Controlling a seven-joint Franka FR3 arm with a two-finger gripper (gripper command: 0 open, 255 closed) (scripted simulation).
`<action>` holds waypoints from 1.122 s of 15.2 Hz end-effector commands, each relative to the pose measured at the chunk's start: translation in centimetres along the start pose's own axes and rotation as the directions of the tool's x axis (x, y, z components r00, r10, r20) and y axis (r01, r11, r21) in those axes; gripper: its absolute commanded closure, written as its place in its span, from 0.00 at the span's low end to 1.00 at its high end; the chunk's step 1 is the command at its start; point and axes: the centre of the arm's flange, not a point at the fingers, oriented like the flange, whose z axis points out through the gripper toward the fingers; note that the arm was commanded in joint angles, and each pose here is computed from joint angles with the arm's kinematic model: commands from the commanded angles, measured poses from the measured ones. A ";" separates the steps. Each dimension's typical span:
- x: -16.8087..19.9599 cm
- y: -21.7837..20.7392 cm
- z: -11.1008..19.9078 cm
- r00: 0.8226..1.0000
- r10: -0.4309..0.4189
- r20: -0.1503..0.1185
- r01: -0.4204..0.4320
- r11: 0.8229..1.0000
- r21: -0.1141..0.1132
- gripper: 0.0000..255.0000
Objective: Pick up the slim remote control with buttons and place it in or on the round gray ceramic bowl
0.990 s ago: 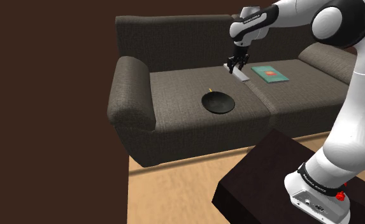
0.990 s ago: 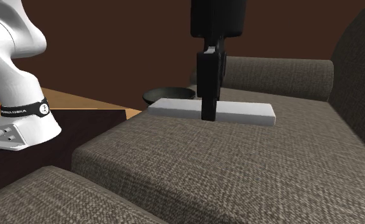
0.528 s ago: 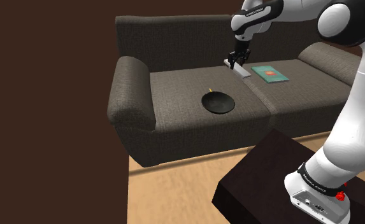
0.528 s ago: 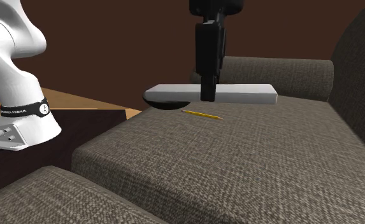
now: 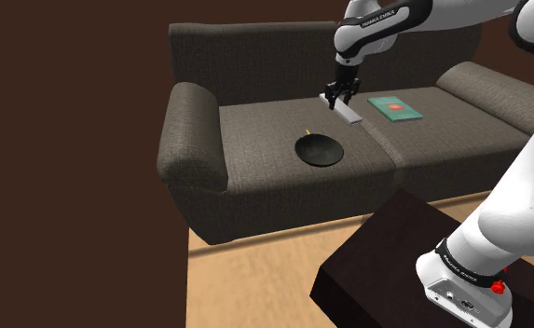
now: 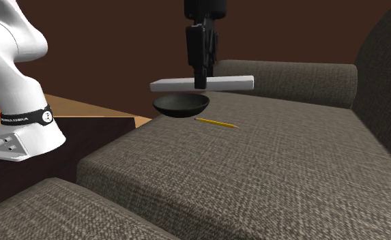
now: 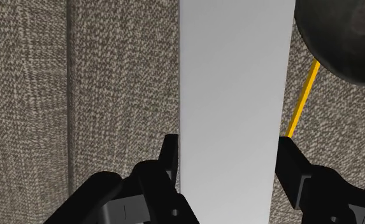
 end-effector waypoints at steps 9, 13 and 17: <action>-8.0 -11.1 -0.7 1.000 0.001 0.000 -0.001 1.000 -0.001 1.00; -10.1 -14.0 -0.3 1.000 0.001 0.000 -0.001 1.000 -0.001 1.00; -10.1 -14.0 1.8 1.000 0.001 0.000 -0.001 1.000 -0.001 1.00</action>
